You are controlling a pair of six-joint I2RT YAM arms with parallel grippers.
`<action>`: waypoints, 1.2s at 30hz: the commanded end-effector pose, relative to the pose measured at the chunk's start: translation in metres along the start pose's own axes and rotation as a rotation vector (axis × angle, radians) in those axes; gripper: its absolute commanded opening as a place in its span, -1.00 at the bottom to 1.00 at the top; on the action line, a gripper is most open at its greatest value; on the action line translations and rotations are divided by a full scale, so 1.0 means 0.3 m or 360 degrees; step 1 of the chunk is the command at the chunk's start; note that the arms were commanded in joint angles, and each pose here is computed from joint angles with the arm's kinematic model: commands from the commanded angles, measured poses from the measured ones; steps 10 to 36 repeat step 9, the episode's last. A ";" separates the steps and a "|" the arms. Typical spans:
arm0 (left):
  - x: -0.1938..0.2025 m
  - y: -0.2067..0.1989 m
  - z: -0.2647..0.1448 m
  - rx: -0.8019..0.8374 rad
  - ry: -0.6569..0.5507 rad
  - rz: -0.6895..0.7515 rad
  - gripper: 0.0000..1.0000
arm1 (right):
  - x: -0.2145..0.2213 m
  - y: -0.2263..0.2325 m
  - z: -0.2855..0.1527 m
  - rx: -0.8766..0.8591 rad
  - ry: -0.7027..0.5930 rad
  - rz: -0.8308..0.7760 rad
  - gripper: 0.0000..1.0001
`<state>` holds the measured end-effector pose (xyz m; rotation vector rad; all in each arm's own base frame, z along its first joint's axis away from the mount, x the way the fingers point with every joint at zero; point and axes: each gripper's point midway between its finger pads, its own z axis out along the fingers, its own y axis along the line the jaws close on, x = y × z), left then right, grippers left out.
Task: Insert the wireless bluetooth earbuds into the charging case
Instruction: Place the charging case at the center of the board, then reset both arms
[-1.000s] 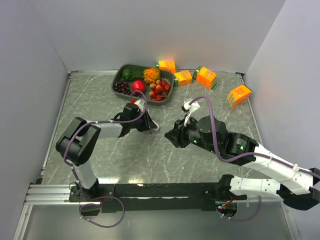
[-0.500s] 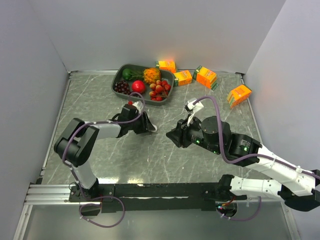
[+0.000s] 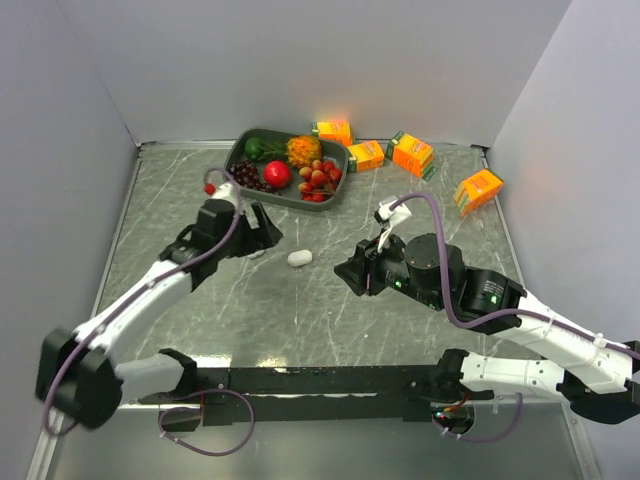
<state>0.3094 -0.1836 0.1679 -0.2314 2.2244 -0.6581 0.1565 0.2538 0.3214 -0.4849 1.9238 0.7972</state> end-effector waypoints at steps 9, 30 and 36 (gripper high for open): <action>-0.127 0.052 -0.293 -0.0102 -0.0432 -0.0117 0.93 | 0.002 -0.058 0.070 0.0141 -0.0163 0.0085 0.99; -0.127 0.052 -0.293 -0.0102 -0.0432 -0.0117 0.93 | 0.002 -0.058 0.070 0.0141 -0.0163 0.0085 0.99; -0.127 0.052 -0.293 -0.0102 -0.0432 -0.0117 0.93 | 0.002 -0.058 0.070 0.0141 -0.0163 0.0085 0.99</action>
